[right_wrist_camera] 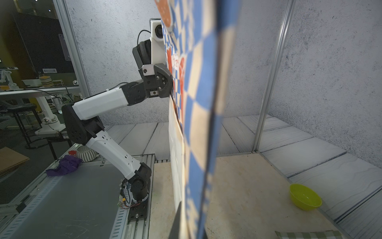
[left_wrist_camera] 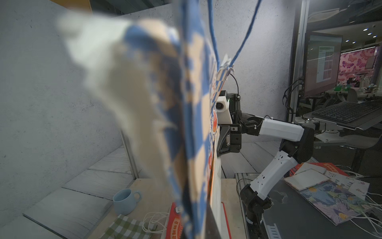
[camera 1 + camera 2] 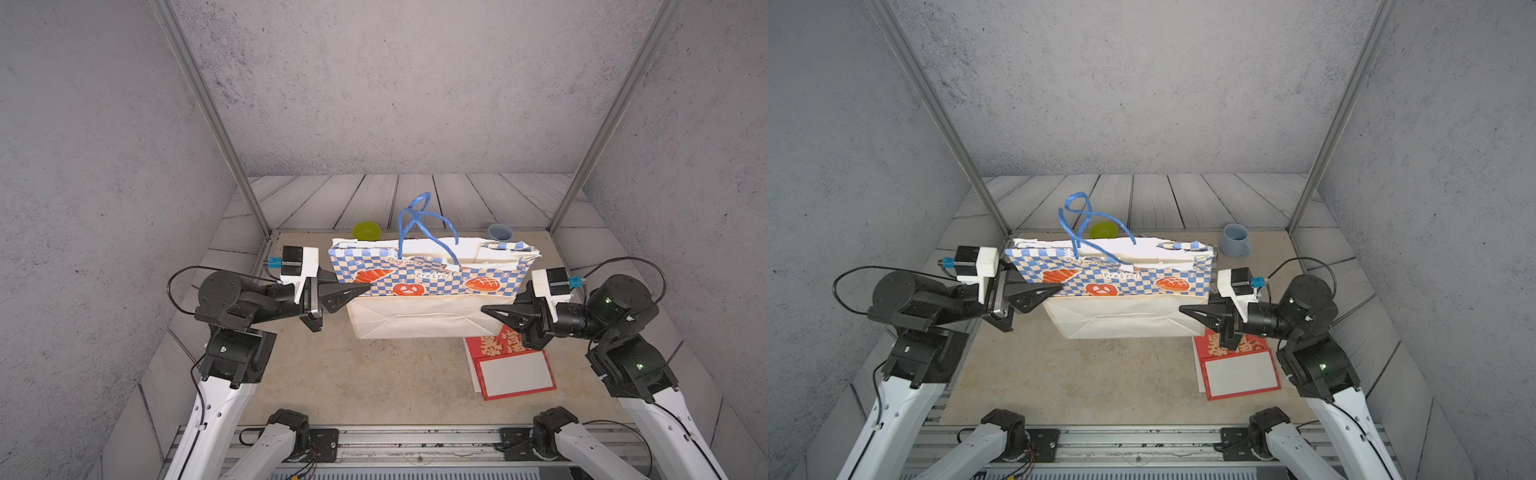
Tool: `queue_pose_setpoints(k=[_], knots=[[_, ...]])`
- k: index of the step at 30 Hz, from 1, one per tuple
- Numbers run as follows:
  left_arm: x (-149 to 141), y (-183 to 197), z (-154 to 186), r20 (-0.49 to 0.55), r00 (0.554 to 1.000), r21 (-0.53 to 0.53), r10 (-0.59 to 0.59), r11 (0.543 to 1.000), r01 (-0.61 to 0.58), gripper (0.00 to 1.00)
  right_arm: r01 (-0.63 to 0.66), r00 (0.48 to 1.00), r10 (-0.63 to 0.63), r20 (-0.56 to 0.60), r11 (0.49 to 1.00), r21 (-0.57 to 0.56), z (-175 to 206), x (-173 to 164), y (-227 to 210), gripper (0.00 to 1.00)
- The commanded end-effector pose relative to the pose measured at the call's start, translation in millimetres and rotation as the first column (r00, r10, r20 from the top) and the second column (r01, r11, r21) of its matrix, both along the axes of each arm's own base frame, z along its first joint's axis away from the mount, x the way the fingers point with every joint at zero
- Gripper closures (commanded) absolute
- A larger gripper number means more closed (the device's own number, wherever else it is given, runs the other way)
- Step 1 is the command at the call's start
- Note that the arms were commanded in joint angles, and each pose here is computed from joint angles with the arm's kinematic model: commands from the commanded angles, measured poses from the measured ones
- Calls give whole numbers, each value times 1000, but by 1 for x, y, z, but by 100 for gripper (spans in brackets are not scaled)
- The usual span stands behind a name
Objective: Put away the paper bag
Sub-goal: Press the paper bag at the center of the board.
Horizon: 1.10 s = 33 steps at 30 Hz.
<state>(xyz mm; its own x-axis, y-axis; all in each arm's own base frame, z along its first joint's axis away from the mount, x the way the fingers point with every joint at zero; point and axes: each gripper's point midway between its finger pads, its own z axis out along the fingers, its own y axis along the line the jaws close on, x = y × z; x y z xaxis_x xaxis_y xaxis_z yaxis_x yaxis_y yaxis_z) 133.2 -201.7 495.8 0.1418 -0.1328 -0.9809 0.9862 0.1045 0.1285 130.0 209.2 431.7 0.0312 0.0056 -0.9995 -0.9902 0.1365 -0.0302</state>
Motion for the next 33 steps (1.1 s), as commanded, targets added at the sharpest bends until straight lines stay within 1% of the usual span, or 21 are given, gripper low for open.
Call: queue_pose_setpoints(k=[1, 4, 6, 8, 16, 18, 21, 22, 24, 25, 26, 29, 30, 33], knots=[[-9, 2, 17, 67, 998, -21, 3, 1000, -1, 84, -20, 999, 20, 25, 1000, 3, 8, -8, -1, 100], [-10, 3, 24, 88, 996, -33, 14, 999, -11, 65, -21, 1000, 21, 19, 1000, -1, 6, -8, -1, 100], [-12, 4, 30, 96, 995, -40, 16, 999, -12, 63, -27, 1000, 27, 16, 1000, 0, 7, -10, -1, 100], [-16, 4, 34, 110, 994, -41, 8, 999, -3, 65, -28, 1000, 28, 10, 1000, 1, 7, -9, -1, 100], [-23, 6, 43, 137, 991, -50, -1, 999, 8, 96, -41, 999, 41, 5, 999, 2, 8, -11, -1, 100], [-24, 6, 44, 139, 990, -51, -3, 999, 10, 100, -42, 999, 42, 6, 999, 5, 10, -12, -1, 100], [-24, 6, 45, 144, 990, -52, -1, 999, 9, 100, -45, 999, 45, 1, 999, 4, 10, -12, -1, 100], [-23, 6, 46, 140, 990, -55, 5, 998, 2, 94, -45, 999, 45, 0, 999, 3, 9, -13, -1, 100], [-21, 7, 48, 138, 990, -68, 27, 998, -18, 72, -47, 999, 47, -5, 999, -1, 8, -13, -1, 100], [-21, 8, 50, 139, 990, -76, 35, 997, -24, 66, -47, 999, 47, -8, 999, -2, 7, -14, -1, 100], [-21, 8, 52, 142, 989, -82, 37, 996, -25, 63, -47, 999, 47, -9, 999, -4, 6, -14, -1, 100], [-24, 9, 59, 152, 988, -100, 35, 995, -20, 62, -45, 999, 45, -15, 999, -10, 4, -14, -2, 100], [-25, 9, 61, 158, 987, -104, 34, 994, -18, 64, -46, 999, 46, -19, 999, -11, 3, -14, -1, 100], [-26, 10, 65, 170, 985, -115, 40, 993, -20, 80, -50, 998, 50, -24, 999, -15, 1, -15, -1, 100]])
